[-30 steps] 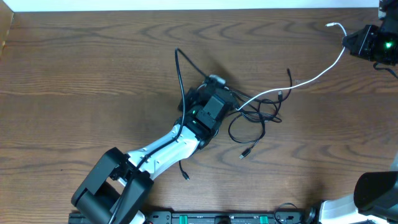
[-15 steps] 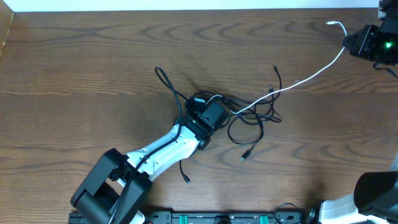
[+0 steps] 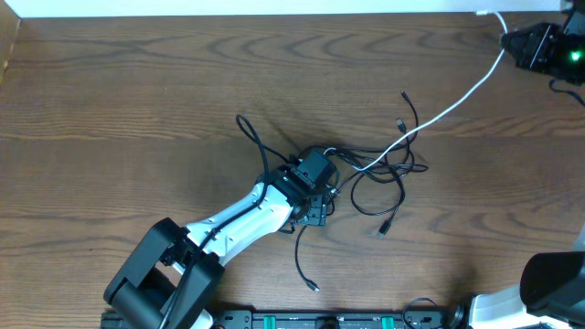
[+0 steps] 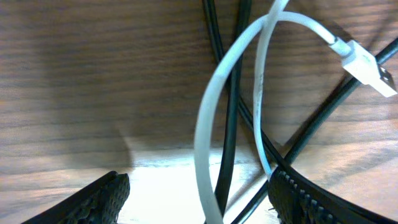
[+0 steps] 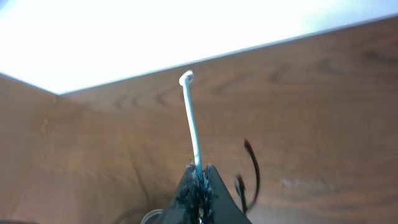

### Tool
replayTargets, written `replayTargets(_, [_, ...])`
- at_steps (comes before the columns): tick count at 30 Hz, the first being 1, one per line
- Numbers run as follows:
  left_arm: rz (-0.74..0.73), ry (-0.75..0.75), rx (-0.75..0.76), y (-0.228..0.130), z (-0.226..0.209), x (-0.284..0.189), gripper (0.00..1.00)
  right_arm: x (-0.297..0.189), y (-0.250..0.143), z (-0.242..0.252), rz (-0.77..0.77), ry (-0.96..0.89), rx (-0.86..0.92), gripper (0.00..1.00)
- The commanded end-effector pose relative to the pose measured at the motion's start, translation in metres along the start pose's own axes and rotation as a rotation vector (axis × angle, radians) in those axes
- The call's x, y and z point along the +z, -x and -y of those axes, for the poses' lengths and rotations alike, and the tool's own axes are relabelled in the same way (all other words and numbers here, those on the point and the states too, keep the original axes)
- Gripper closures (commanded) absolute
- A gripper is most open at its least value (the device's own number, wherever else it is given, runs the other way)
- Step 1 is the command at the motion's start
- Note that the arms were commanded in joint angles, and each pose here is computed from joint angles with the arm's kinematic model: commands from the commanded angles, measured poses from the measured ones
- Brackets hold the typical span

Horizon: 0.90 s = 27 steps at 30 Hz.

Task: Untangle cables

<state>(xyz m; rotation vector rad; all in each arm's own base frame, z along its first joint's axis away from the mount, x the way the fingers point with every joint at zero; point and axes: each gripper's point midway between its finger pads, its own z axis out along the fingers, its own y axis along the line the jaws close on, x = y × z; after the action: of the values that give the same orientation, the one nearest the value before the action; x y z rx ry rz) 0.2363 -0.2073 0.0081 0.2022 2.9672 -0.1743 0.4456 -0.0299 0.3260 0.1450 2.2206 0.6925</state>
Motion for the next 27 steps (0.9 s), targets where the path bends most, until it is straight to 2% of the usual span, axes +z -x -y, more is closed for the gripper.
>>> replayTargets(1, [0.009,-0.06,0.01,0.003,0.011,-0.007,0.22,-0.002,0.015,-0.019,0.045,0.081,0.048,0.99])
replayTargets(7, [0.083,-0.107,0.023,0.017,0.02,-0.021,0.17,-0.009,0.047,-0.04,0.153,0.181,0.038,0.99])
replayTargets(14, [0.195,-0.098,0.024,0.034,0.017,-0.045,0.12,-0.051,0.115,-0.03,0.422,0.133,0.046,0.99])
replayTargets(16, [0.209,-0.093,0.023,0.036,0.016,-0.048,0.02,-0.069,0.133,-0.027,0.494,0.124,0.05,0.99])
replayTargets(17, [0.21,-0.093,0.022,0.036,0.016,-0.048,0.0,-0.078,0.14,-0.025,0.526,0.116,0.056,0.99])
replayTargets(23, [0.214,-0.087,0.022,0.037,0.015,-0.048,0.01,-0.128,0.169,-0.021,0.662,0.098,0.048,0.99])
replayTargets(27, [0.229,-0.098,0.021,0.04,0.018,-0.049,0.01,-0.133,0.168,-0.028,0.648,0.13,0.029,0.99])
